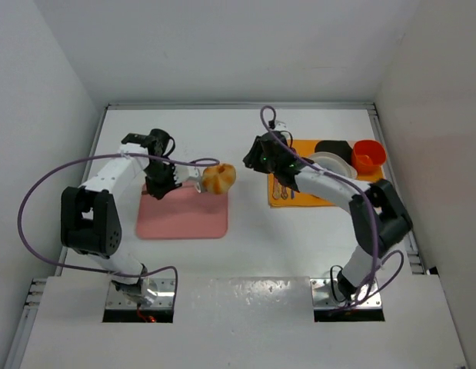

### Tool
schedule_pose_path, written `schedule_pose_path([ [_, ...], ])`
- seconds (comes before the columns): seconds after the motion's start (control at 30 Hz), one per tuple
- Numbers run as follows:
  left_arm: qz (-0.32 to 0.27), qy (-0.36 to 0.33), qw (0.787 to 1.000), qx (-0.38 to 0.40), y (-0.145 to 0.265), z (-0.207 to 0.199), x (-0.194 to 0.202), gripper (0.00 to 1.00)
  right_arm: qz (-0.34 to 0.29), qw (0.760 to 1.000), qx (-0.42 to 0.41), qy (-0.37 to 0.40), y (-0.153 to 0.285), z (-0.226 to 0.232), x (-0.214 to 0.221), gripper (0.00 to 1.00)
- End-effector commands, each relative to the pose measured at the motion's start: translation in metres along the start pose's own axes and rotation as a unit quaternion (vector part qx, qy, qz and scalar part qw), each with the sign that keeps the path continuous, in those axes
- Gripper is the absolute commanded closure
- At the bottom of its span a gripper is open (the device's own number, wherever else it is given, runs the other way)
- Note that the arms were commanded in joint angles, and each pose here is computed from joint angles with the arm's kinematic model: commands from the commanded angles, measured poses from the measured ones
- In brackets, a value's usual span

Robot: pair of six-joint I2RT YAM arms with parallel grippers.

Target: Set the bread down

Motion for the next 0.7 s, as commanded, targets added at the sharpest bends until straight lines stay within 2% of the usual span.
schedule_pose_path([
  [0.0,-0.054,0.025,0.998,-0.006,0.012,0.016,-0.031,1.00,-0.077,0.997,0.024,0.012,0.034,-0.021,-0.035,0.60],
  [0.07,-0.063,0.040,0.997,-0.014,0.017,0.032,-0.044,1.00,-0.112,0.993,0.040,0.012,0.063,-0.038,-0.061,0.60],
  [0.1,-0.067,0.040,0.997,-0.018,0.019,0.037,-0.051,1.00,-0.116,0.990,0.077,0.009,0.067,-0.065,-0.060,0.60],
  [0.13,-0.067,0.048,0.996,-0.018,0.020,0.042,-0.054,1.00,-0.122,0.989,0.086,0.011,0.090,-0.071,-0.066,0.60],
  [0.23,-0.064,0.048,0.996,-0.032,0.021,0.059,-0.079,1.00,-0.113,0.982,0.154,0.011,0.107,-0.126,-0.057,0.60],
  [0.27,-0.062,0.047,0.996,-0.033,0.020,0.060,-0.090,1.00,-0.128,0.980,0.155,0.009,0.127,-0.128,-0.062,0.60],
  [0.4,-0.079,0.039,0.995,-0.040,0.023,0.077,-0.137,1.00,-0.156,0.969,0.193,-0.004,0.166,-0.163,-0.063,0.60],
  [0.5,-0.080,0.044,0.996,-0.007,0.004,0.077,-0.172,1.00,-0.157,0.964,0.217,-0.009,0.182,-0.184,-0.050,0.60],
  [0.53,-0.102,0.042,0.994,-0.022,0.012,0.086,-0.189,1.00,-0.147,0.962,0.230,-0.012,0.185,-0.194,-0.042,0.60],
  [0.57,-0.093,0.048,0.994,-0.008,-0.003,0.088,-0.197,1.00,-0.137,0.961,0.239,-0.010,0.188,-0.199,-0.036,0.60],
  [0.67,-0.110,0.047,0.993,-0.021,-0.006,0.088,-0.230,1.00,-0.131,0.959,0.252,-0.022,0.197,-0.211,-0.018,0.61],
])
Point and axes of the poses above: each gripper's point midway between its finger pads, its own y axis back along the fingers, its own z axis along the line the jaws close on, x = y × z, the point moved 5 cm from there along y, back along the fingers, and after that the axes turned 8 degrees about -y, right-handed, at the moved point
